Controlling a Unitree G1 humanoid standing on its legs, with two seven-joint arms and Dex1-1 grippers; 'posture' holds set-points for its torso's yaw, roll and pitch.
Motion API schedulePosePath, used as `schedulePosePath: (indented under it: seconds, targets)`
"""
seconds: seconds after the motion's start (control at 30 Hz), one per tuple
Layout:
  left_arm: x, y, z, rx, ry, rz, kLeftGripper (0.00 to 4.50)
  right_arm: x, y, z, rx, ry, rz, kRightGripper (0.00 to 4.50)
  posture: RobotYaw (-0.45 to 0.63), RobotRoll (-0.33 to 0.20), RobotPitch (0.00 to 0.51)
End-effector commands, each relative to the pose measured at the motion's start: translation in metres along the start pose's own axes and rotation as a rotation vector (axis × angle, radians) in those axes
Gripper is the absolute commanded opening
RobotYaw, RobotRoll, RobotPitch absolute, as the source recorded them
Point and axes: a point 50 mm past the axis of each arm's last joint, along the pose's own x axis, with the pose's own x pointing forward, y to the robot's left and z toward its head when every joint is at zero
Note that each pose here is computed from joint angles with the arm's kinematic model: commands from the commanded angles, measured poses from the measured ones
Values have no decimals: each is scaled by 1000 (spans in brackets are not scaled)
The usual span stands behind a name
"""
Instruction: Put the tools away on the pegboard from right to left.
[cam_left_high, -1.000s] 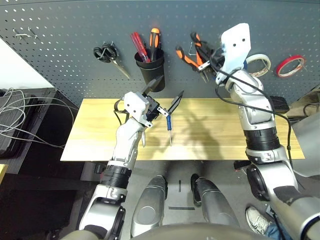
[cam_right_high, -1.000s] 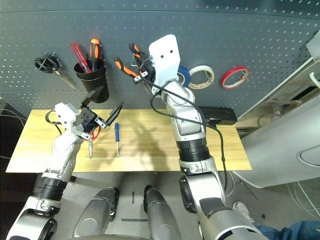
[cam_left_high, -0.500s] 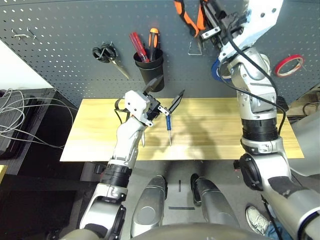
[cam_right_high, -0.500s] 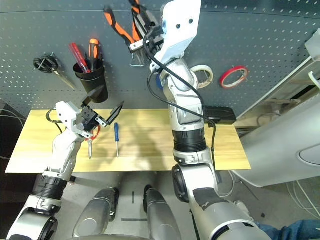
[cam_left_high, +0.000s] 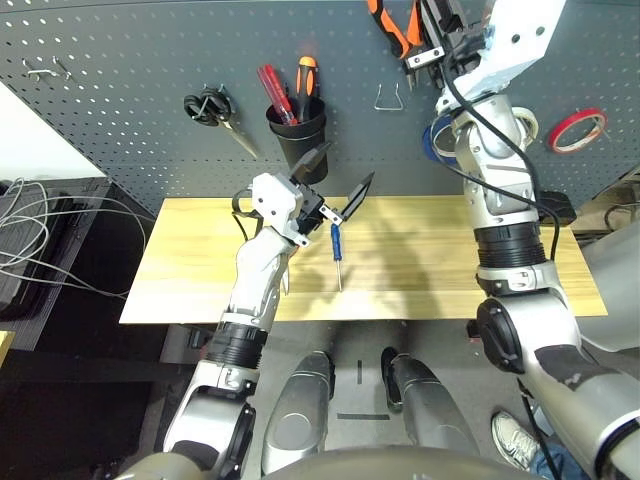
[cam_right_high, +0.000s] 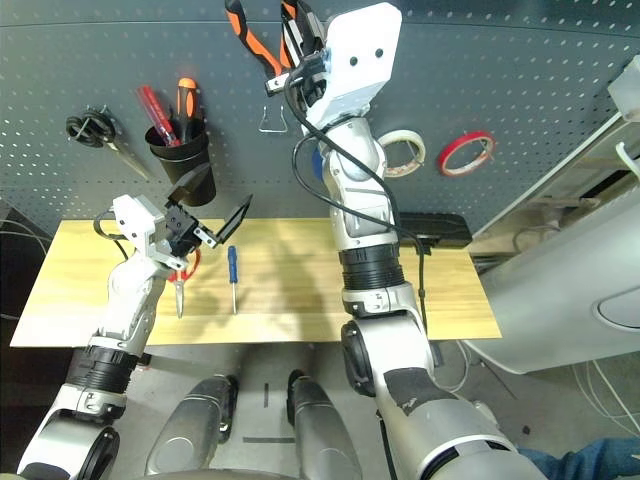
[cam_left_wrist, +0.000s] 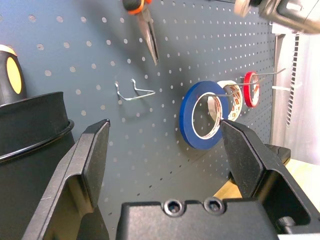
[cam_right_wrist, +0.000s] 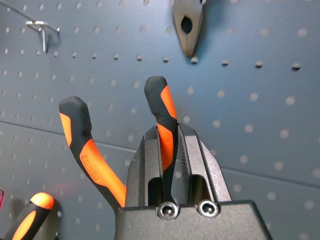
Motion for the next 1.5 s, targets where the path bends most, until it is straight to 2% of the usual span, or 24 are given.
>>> schedulePosePath:
  seconds: [0.03, 0.43, 0.83, 1.3, 1.5]
  targets:
    - [-2, -2, -1, 1, 15, -2, 4500, 1, 1, -1, -1, -32, -12, 255, 141, 0, 191]
    - [-6, -3, -1, 5, 25, 14, 4500, 3, 1, -16, 17, -19, -51, 255, 162, 0, 199]
    - [-9, -1, -3, 11, 36, 31, 4500, 11, 7, -15, 35, -49, -44, 255, 175, 0, 200]
    - [-12, -2, -3, 16, 47, 43, 4500, 5, 14, -28, 44, -13, -31, 255, 188, 0, 211]
    - [-13, -1, -3, 19, 52, 43, 4500, 2, 8, -31, 13, -1, -72, 255, 187, 0, 211]
